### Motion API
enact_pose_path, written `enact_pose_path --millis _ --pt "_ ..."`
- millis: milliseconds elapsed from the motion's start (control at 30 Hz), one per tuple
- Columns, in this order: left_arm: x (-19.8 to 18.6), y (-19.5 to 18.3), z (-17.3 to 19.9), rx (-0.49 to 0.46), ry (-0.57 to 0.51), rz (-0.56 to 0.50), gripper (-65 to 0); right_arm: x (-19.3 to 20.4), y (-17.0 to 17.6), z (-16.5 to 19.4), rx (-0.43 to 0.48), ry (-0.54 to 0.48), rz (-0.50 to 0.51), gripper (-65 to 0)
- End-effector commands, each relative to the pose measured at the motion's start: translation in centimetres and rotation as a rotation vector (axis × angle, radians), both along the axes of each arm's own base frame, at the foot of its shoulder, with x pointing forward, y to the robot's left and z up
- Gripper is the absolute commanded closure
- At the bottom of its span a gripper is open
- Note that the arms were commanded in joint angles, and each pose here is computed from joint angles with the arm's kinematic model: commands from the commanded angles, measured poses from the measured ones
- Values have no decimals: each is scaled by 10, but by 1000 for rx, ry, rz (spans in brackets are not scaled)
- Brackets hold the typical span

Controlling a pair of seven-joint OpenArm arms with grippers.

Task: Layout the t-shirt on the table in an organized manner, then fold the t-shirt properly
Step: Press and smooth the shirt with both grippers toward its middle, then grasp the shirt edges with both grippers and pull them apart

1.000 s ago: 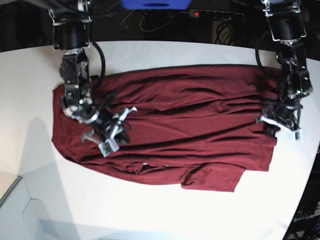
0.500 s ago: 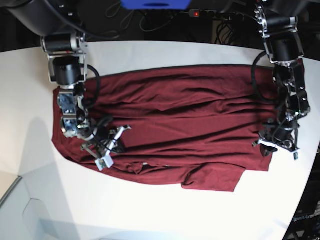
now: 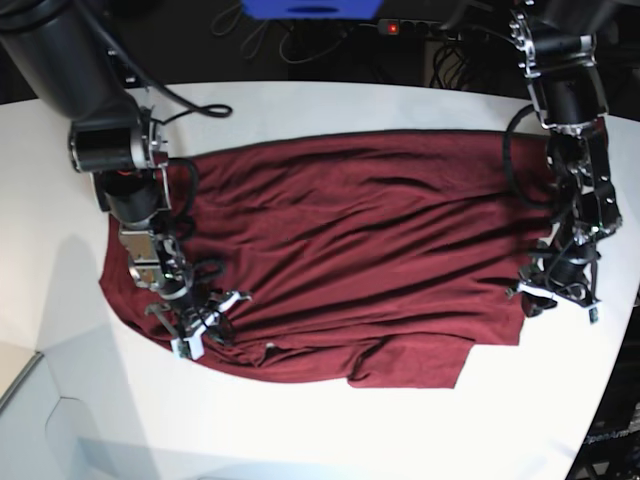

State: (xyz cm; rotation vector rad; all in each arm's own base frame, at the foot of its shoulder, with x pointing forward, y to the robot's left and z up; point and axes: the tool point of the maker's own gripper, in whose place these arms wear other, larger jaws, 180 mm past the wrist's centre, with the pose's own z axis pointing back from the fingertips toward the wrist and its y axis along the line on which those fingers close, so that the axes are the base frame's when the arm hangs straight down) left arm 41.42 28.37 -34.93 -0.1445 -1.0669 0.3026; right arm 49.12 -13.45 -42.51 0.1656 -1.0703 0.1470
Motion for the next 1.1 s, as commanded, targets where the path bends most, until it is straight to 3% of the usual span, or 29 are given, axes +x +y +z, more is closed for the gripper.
enact_pose_path --millis 0,233,333,567,833,1067 --pt "12 4 23 10 -72 2 -186 14 -11 18 -25 -54 -30 0" --pt "23 -18 24 -41 -92 -8 -186 16 -1 54 -22 -223 -3 0" --pt "27 -27 2 -95 -42 0 -186 2 8 67 -26 -289 24 0" --pt "26 -22 -46 -165 95 42 -186 -30 19 77 -55 -292 58 0" --pt "13 31 -71 -115 45 192 -186 -57 23 73 -64 -281 71 0" --pt "20 68 -59 -79 3 260 -186 -71 22 58 -64 -244 72 0"
